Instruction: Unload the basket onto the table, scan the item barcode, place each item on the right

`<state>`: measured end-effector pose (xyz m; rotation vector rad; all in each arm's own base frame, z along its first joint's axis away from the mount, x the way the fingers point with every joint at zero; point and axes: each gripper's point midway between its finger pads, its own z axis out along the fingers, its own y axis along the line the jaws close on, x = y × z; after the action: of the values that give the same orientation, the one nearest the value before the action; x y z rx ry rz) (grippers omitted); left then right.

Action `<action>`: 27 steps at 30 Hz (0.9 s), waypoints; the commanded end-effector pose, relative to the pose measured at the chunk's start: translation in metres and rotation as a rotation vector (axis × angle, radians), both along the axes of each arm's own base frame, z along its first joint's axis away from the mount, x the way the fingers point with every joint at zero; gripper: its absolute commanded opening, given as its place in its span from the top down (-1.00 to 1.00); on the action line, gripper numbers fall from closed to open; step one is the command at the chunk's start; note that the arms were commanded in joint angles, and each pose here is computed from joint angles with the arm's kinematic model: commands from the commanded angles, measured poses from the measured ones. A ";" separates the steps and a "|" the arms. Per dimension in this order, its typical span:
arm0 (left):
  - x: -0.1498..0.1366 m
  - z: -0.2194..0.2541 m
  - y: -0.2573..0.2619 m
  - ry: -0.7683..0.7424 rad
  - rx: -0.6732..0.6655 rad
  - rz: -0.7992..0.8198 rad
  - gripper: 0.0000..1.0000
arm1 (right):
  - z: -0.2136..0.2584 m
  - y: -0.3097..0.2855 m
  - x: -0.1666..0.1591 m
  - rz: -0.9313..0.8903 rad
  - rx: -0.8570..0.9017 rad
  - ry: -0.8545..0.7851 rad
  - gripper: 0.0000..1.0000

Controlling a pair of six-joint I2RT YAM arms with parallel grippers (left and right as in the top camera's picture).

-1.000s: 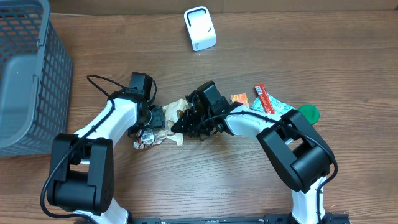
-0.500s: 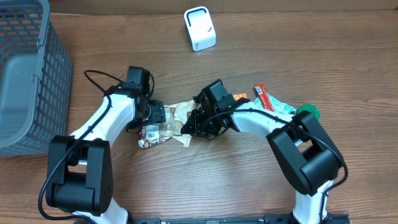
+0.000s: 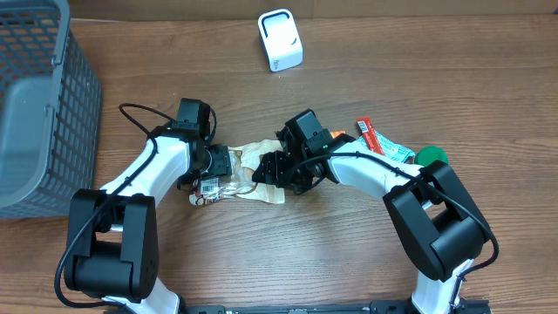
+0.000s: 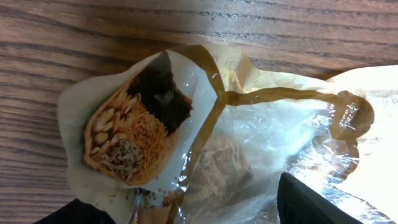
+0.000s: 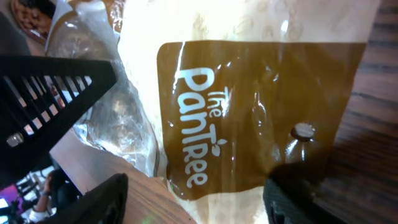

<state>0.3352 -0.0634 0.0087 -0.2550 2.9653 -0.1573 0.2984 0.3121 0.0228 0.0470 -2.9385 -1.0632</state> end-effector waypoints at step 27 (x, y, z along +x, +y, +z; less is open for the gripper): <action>-0.003 -0.004 0.000 0.013 -0.002 -0.021 -0.39 | -0.014 -0.007 0.026 -0.004 -0.207 -0.140 -0.66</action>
<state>0.3351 -0.0634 0.0086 -0.2545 2.9657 -0.1571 0.3272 0.3003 0.0190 0.1101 -3.1935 -0.7762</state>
